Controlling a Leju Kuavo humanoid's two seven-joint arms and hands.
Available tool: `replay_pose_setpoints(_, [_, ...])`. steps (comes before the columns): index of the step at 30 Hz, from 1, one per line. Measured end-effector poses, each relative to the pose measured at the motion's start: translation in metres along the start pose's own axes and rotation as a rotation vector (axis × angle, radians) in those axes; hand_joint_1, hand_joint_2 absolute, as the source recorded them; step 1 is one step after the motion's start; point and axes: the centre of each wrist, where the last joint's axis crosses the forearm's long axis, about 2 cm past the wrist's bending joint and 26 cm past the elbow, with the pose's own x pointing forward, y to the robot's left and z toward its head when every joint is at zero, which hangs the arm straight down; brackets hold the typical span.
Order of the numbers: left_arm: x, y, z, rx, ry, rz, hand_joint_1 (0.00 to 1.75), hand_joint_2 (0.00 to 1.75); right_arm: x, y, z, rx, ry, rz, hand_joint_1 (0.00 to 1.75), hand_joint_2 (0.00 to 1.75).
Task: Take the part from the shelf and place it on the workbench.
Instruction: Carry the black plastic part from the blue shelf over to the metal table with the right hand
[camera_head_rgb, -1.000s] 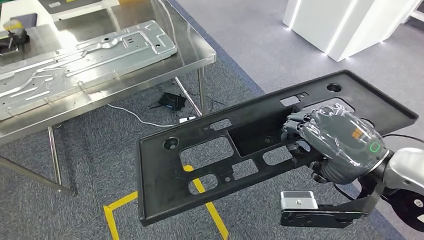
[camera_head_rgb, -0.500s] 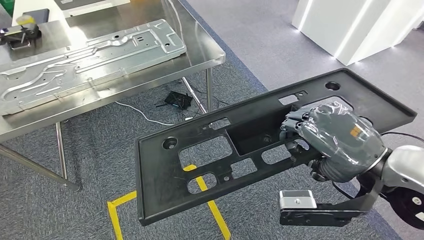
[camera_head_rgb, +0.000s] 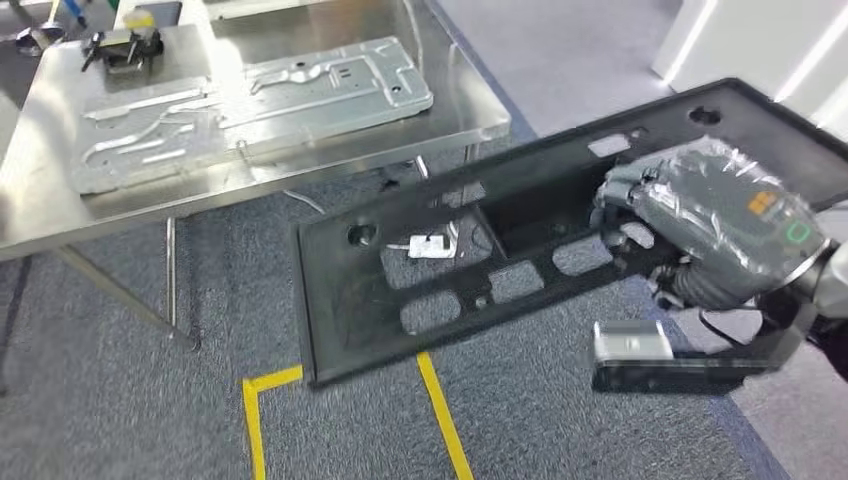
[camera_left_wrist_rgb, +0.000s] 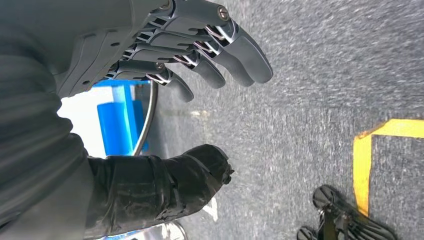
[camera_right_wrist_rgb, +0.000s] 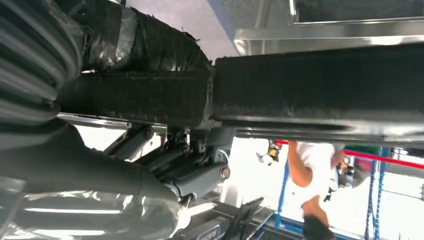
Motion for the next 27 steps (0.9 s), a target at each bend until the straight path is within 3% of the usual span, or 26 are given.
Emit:
replay_pose_setpoints(14, [0.000, -0.001, 0.000, -0.010, 0.000, -0.008, 0.00, 1.75, -0.009, 0.003, -0.009, 0.018, 0.024, 0.009, 1.75, 1.75])
replay_pose_setpoints(27, [0.001, -0.003, -0.001, -0.014, -0.007, -0.023, 0.00, 1.75, -0.001, 0.016, -0.018, 0.020, 0.021, 0.011, 1.75, 1.75])
